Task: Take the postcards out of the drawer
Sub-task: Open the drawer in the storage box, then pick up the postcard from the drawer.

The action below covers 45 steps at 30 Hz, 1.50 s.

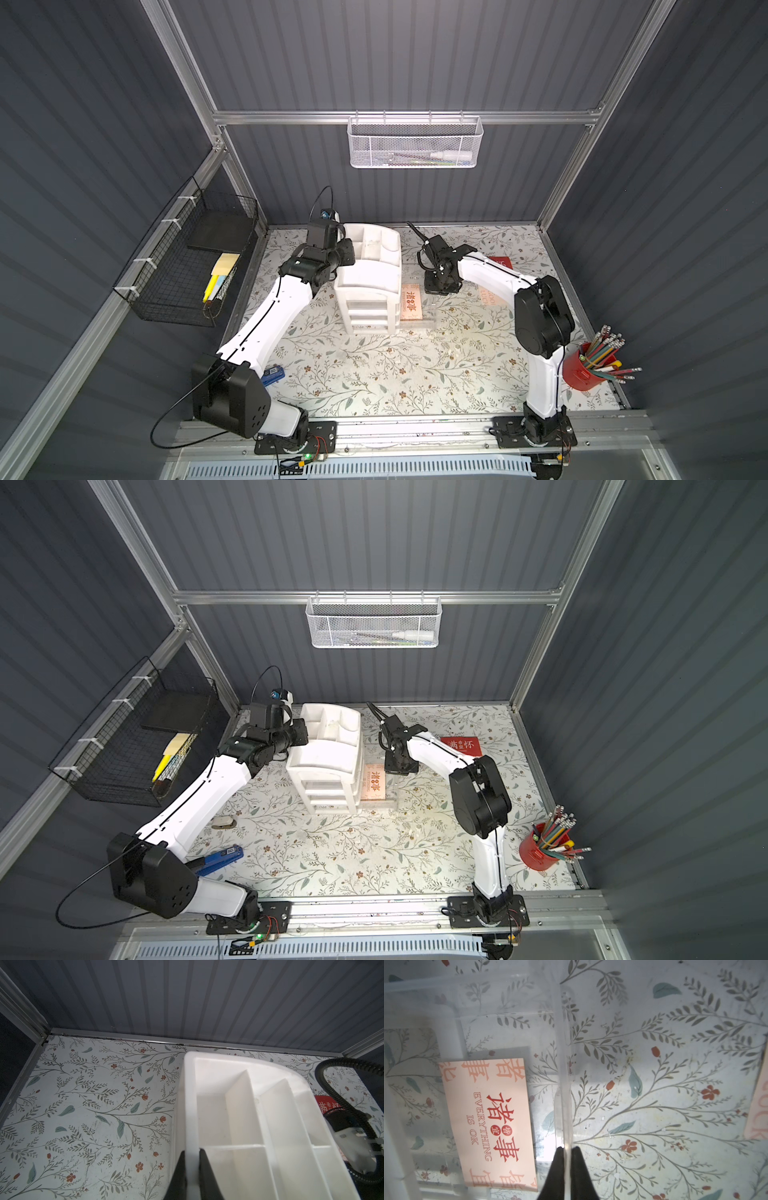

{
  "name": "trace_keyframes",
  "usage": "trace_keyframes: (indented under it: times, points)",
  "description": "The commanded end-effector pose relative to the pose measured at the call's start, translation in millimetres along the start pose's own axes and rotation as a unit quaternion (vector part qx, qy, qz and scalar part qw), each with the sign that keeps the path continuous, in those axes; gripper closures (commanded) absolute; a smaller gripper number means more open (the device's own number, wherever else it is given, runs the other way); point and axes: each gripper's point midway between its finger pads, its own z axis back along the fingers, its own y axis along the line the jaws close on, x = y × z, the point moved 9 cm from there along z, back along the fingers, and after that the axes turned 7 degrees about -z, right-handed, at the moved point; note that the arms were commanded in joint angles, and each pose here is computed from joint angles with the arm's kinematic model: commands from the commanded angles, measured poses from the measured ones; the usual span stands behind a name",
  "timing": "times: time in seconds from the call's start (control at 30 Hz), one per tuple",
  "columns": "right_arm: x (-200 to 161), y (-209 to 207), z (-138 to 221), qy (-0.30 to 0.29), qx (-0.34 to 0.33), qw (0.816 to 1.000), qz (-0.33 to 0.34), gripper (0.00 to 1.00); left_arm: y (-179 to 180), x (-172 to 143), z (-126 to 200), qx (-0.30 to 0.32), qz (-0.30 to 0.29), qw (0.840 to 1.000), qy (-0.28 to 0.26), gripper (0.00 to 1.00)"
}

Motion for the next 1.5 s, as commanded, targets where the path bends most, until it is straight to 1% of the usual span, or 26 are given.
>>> trace_keyframes:
  times: [0.0,0.07,0.13,0.2,0.37,0.5,0.6,0.73,0.9,0.97,1.17,1.33,1.47]
  points:
    - [3.6,-10.8,2.1,-0.01,-0.02,1.0,-0.005,0.97,12.6,-56.0,-25.0,0.043,-0.049,0.989,0.134,1.0]
    - [3.8,-12.2,0.7,-0.008,-0.019,1.0,-0.007,0.94,12.4,-55.8,-24.7,0.042,-0.049,0.989,0.134,1.0]
    - [4.1,-12.6,2.0,-0.009,-0.017,1.0,-0.01,0.86,12.4,-55.1,-24.4,0.042,-0.049,0.989,0.133,1.0]
    - [5.1,-12.0,5.1,-0.013,-0.013,1.0,-0.01,0.81,12.1,-55.0,-24.0,0.04,-0.049,0.989,0.133,1.0]
    - [7.2,-10.8,19.0,-0.026,0.0,1.0,-0.011,0.79,11.9,-55.8,-25.1,0.039,-0.049,0.989,0.134,1.0]
    - [7.3,-6.9,34.0,-0.035,0.031,0.999,-0.01,0.77,11.7,-56.0,-25.1,0.038,-0.05,0.989,0.134,1.0]
    - [4.9,2.0,43.9,-0.041,0.062,0.997,-0.005,0.76,11.7,-56.5,-25.3,0.037,-0.05,0.989,0.135,1.0]
    - [1.2,15.6,45.6,-0.039,0.081,0.996,0.003,0.75,11.4,-56.5,-25.8,0.036,-0.05,0.989,0.135,1.0]
    - [-4.8,33.7,29.7,-0.019,0.087,0.996,0.016,0.75,11.1,-56.8,-26.6,0.034,-0.049,0.989,0.135,1.0]
    - [-8.1,39.4,20.3,-0.01,0.085,0.996,0.019,0.73,11.1,-56.7,-26.2,0.034,-0.049,0.989,0.135,1.0]
    - [-13.5,46.5,-3.4,0.011,0.075,0.997,0.02,0.71,11.1,-57.2,-25.6,0.034,-0.049,0.989,0.136,1.0]
    - [-14.4,46.4,-17.1,0.018,0.062,0.998,0.016,0.63,11.1,-58.2,-25.5,0.032,-0.049,0.989,0.137,1.0]
    - [-14.7,48.2,-25.6,0.026,0.058,0.998,0.014,0.6,11.1,-58.7,-25.3,0.032,-0.049,0.989,0.138,1.0]
